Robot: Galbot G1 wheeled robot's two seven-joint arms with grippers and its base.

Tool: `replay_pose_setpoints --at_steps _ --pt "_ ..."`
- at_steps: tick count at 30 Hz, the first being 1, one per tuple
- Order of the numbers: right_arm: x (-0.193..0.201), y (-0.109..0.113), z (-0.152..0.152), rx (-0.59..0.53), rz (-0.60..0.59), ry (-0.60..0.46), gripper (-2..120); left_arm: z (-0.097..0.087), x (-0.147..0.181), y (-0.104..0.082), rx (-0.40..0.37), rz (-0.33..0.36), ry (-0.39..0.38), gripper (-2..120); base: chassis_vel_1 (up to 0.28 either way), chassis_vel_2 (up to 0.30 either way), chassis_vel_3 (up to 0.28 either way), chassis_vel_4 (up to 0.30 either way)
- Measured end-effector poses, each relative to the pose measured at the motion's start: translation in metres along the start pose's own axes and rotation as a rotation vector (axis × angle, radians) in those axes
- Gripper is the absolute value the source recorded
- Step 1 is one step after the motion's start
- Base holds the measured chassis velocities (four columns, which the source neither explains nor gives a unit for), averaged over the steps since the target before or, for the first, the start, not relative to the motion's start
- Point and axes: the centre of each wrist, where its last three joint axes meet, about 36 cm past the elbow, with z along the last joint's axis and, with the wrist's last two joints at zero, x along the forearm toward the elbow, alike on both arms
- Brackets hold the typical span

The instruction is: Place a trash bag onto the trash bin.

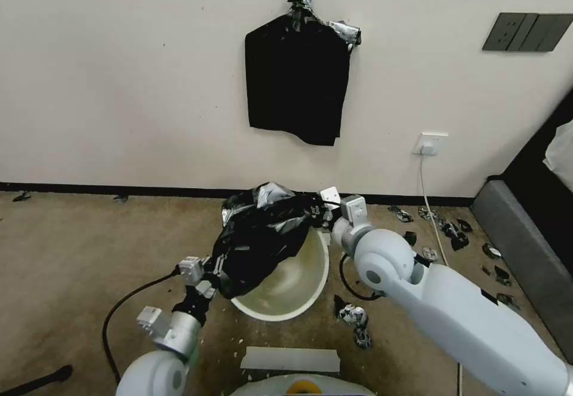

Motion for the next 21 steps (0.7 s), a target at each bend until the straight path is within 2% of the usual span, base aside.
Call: replay_pose_setpoints --at_steps 10,12,15,17,21 --pt "0.006 -0.01 0.015 0.029 0.009 0.025 0 -0.008 -0.005 0.0 0.11 -0.011 -0.077 7 0.0 0.0 0.0 0.0" --pt "0.009 -0.01 0.022 0.037 0.0 0.027 0 -0.012 -0.008 -0.002 0.155 -0.04 -0.1 7 0.0 0.0 0.0 0.0" --pt "0.011 -0.009 0.024 0.038 -0.006 0.021 0 -0.013 -0.01 -0.003 0.168 -0.053 -0.104 7 0.0 0.0 0.0 0.0" --pt "0.016 -0.006 0.033 0.053 -0.029 -0.008 0 -0.018 -0.013 -0.006 0.192 -0.102 -0.104 7 0.0 0.0 0.0 0.0" --pt "0.023 0.001 0.046 0.065 -0.051 -0.031 0 -0.022 -0.016 -0.01 0.213 -0.152 -0.098 7 0.0 0.0 0.0 0.0"
